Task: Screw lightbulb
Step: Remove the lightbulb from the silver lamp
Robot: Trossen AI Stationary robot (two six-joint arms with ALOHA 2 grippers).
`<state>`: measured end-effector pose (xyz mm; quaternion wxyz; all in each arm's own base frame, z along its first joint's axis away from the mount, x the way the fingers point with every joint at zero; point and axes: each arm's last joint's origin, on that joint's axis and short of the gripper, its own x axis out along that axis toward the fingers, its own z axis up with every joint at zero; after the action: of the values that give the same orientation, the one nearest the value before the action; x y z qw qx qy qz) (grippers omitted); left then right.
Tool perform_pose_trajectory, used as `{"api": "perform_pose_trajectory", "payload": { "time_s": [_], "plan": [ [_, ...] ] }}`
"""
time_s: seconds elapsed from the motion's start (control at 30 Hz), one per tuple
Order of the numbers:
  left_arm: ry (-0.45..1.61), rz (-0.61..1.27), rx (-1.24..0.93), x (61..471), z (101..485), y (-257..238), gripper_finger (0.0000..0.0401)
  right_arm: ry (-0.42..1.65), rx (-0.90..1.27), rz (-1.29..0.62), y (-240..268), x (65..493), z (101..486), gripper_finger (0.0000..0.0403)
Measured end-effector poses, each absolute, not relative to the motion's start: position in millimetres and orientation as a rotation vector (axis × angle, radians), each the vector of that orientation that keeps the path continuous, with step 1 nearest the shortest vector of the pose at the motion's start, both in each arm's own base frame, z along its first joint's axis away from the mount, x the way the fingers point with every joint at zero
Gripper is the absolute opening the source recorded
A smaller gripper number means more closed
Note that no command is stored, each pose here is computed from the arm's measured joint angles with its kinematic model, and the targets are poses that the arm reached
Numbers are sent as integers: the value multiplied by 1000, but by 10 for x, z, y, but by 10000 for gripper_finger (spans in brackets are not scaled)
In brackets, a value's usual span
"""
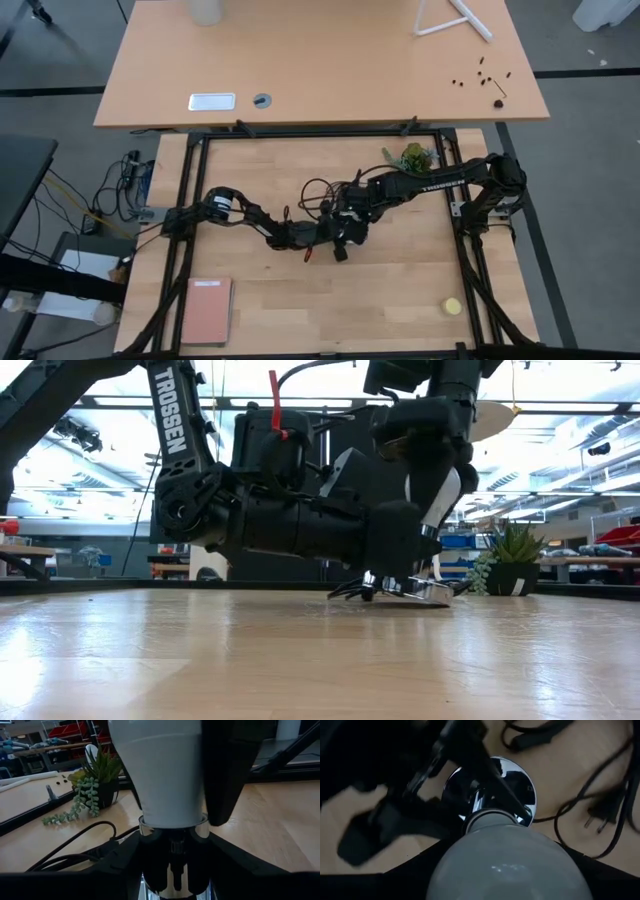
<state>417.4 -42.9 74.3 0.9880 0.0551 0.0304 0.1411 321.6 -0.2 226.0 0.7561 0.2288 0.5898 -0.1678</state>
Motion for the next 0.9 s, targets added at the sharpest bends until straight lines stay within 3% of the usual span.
{"api": "perform_pose_trajectory", "payload": {
  "time_s": [0.17, 0.43, 0.6, 0.77, 0.9],
  "plan": [
    [60, 273, 108, 4175, 744, -432, 184, 1315, 266, -154, 5, 3217, 2260, 247],
    [64, 254, 119, 4172, 737, -439, 184, 1287, -290, 288, 59, 3222, 2261, 278],
    [64, 254, 116, 4171, 737, -441, 184, 1221, -567, 490, 75, 3240, 2265, 262],
    [64, 256, 111, 4171, 737, -440, 184, 1228, -503, 438, 105, 3246, 2266, 258],
    [64, 261, 105, 4171, 737, -439, 184, 1254, -315, 296, 129, 3250, 2269, 309]
  ]
}}
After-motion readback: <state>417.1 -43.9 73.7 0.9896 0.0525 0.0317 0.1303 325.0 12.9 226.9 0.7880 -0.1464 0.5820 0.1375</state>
